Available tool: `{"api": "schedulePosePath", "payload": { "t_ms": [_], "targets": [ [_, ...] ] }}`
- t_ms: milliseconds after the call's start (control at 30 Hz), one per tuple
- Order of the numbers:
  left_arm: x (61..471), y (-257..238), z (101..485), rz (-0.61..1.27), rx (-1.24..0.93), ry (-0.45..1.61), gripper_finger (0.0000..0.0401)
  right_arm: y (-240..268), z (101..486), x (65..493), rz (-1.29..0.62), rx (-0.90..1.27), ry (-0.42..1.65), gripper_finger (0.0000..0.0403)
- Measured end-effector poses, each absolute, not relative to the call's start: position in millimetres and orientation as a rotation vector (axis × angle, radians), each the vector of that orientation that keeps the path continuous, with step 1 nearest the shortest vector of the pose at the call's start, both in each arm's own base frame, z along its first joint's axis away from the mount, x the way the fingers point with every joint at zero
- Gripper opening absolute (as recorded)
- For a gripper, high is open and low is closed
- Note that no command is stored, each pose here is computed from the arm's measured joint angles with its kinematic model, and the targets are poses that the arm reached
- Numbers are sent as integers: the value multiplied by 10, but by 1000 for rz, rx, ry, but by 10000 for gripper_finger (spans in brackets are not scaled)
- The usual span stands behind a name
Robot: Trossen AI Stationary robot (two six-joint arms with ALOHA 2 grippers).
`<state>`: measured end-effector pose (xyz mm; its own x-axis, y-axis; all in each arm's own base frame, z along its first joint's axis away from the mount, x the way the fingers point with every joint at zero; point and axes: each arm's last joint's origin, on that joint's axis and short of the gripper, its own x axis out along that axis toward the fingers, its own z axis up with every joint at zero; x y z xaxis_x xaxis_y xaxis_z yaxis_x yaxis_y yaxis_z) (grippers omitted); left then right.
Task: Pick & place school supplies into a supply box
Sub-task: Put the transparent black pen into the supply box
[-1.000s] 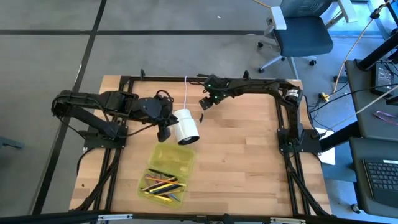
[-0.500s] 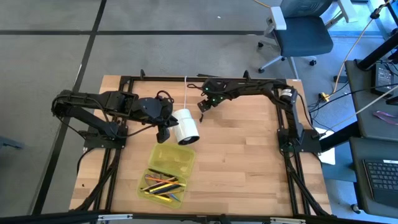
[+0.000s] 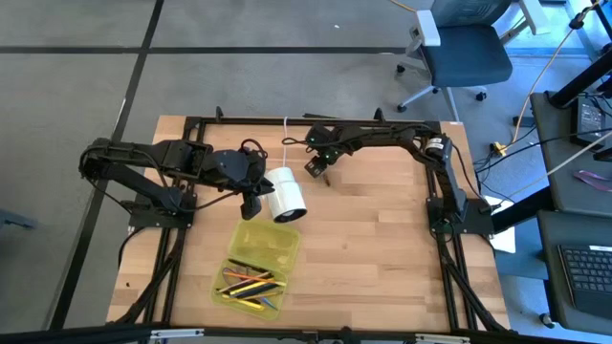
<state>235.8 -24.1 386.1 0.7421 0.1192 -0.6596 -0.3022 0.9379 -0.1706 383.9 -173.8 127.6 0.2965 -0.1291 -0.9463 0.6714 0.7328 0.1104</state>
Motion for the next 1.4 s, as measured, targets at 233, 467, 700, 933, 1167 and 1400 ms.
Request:
{"api": "schedulePosePath", "payload": {
  "t_ms": [233,467,700,933,1167,1400],
  "targets": [
    [2358,-243,3861,239,-289,697,58,-1746,1272,3837,-510,480,1172,74],
    [2358,-243,3861,239,-289,697,58,-1753,1273,3841,-444,393,1183,35],
    [2358,-243,3861,239,-289,697,58,-1719,1367,3774,-425,387,1222,40],
    [2358,-243,3859,239,-289,700,58,-1577,1709,3665,-388,359,1246,38],
    [2314,-307,3823,250,-333,747,58,-1193,2196,3576,-320,298,1219,39],
    [2252,-503,3803,278,-386,756,58,-650,2776,3466,-240,262,1059,40]
  ]
}}
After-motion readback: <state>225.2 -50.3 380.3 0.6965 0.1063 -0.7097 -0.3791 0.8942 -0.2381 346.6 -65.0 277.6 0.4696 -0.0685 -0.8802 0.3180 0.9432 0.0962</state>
